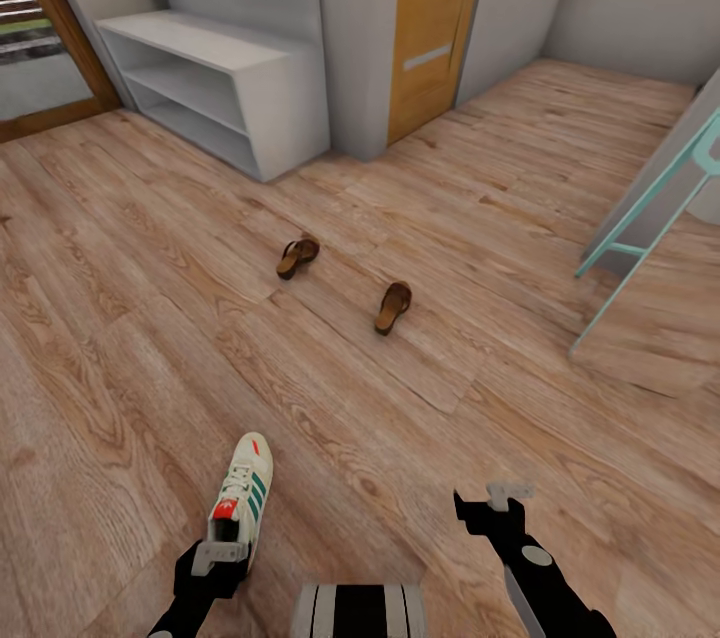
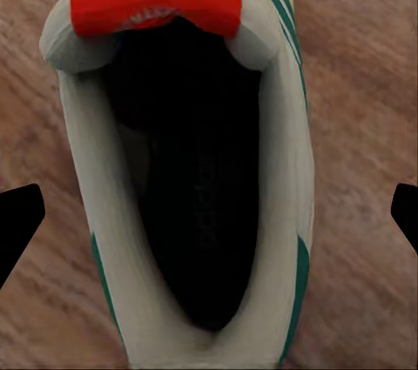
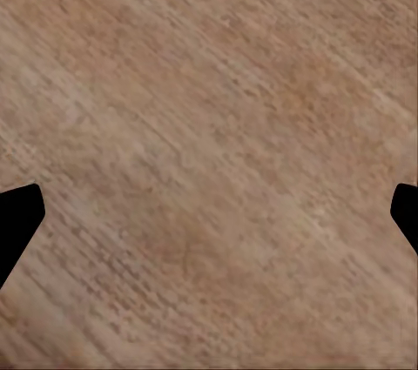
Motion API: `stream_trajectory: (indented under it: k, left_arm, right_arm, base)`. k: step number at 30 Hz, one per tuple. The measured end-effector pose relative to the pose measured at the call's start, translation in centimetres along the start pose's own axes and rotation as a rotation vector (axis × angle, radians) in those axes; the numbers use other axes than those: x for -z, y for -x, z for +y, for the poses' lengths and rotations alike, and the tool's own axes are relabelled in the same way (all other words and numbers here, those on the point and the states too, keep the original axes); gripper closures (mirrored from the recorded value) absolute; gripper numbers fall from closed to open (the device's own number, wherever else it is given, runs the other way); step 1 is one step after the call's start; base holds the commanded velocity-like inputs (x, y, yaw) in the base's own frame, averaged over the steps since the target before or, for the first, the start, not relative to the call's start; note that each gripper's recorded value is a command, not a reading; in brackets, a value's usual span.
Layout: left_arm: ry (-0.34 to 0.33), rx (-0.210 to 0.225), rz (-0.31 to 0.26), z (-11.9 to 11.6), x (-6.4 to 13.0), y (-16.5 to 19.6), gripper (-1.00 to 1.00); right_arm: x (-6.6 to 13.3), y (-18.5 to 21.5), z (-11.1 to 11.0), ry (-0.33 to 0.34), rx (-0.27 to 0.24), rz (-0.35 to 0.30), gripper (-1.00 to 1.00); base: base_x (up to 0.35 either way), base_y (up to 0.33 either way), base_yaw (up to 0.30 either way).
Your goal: Pick up the two gym shoes and the two sandals from the corridor floor and place them onto the hallstand (shoe rack) in the corridor, making sure they are on the rack and not on the floor. Arrange them so the two gym shoes are next to each other and the two sandals are next to each other.
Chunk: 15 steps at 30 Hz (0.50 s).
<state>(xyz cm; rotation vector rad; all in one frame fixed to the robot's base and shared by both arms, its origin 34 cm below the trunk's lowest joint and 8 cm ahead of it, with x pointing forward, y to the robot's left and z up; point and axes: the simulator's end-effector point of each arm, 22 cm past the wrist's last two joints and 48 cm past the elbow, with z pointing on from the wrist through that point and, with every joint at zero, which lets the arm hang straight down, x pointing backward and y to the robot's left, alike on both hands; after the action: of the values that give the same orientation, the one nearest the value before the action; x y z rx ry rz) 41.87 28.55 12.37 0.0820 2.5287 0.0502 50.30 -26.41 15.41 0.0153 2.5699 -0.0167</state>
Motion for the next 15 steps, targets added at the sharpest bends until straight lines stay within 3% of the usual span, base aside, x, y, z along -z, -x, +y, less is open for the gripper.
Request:
stream_trajectory:
  k: [10,15]
  left_arm:
    - [-0.003,-0.001,0.036,-0.1,-0.2,-1.8,-1.00]
    - [-0.003,-0.001,0.039,-0.1,-0.2,-2.0,-1.00]
  right_arm:
    - [-0.6,-1.9,0.0,0.001,0.001,0.035,-1.00]
    - [-0.7,-2.1,0.0,0.001,0.001,0.039,-1.00]
  base:
    - [0.000,0.000,0.006]
    - [0.000,0.000,0.133]
